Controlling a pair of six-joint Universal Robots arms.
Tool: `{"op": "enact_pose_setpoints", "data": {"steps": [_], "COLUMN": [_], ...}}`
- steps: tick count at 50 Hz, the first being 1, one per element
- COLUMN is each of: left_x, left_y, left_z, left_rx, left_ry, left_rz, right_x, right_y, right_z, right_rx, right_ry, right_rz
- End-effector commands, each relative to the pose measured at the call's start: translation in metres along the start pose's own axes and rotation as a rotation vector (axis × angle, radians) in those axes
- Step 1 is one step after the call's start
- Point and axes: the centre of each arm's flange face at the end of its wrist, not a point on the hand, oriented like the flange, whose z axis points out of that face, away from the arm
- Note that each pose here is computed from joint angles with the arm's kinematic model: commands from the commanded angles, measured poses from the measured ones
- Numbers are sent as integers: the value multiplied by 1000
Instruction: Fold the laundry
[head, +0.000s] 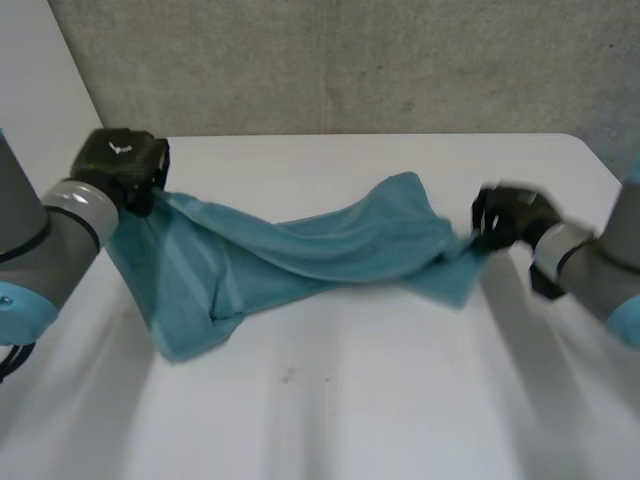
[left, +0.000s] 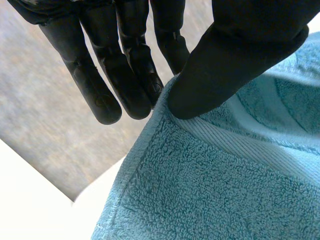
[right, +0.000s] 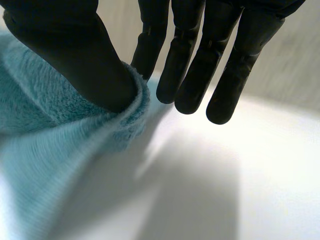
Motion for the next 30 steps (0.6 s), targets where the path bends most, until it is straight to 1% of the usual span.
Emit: {"op": "enact_pose_setpoints", "data": {"steps": [1,2,4,5,7,8,9,10,12,13,15,16,18,20,21,23,24,25,26,28,29,30], "left_x": [-25,-25,-37,-37,-40,-40,-40,-40,-37,-37,-36,-36,-37,-30,-30,-24,-24,-22,-22,-20,-20,-22], "left_y": [-52,-53,-68,-68,-72,-73,-70,-70,-62,-62,-56,-48,-39,-13,-12,13,13,22,22,35,35,35], "left_z": [-27,-27,-39,-39,-44,-48,-50,-51,-54,-54,-55,-54,-52,-41,-41,-24,-24,-16,-16,3,3,16], "left_rx": [149,149,196,196,204,195,176,176,123,123,93,56,22,-65,-65,-140,-140,-166,-166,-185,-185,-163], "left_ry": [-77,-77,-113,-114,-122,-120,-113,-113,-94,-94,-86,-81,-79,-50,-50,-23,-23,-12,-12,0,0,-9], "left_rz": [8,8,14,14,16,16,17,17,17,17,16,12,9,11,12,36,36,59,59,109,109,129], "right_x": [6,6,6,6,6,6,4,4,-1,-1,-3,-3,-4,-5,-5,-10,-10,-9,-9,-5,-5,-2], "right_y": [-131,-131,-155,-155,-163,-163,-163,-163,-154,-154,-142,-142,-134,-114,-113,-89,-89,-80,-80,-73,-73,-72], "right_z": [-59,-59,-80,-80,-93,-93,-97,-97,-104,-104,-106,-106,-103,-88,-88,-68,-68,-59,-59,-34,-34,-19], "right_rx": [303,303,297,297,258,258,228,227,133,133,43,42,5,-70,-70,-143,-144,-170,-170,-159,-159,-128], "right_ry": [41,41,38,38,22,21,19,18,4,4,-15,-15,-29,-58,-58,-91,-91,-90,-90,-52,-51,-17], "right_rz": [-122,-122,-206,-207,-301,-302,-362,-362,-484,-485,-571,-571,-590,-598,-598,-603,-603,-613,-614,-640,-641,-655]}}
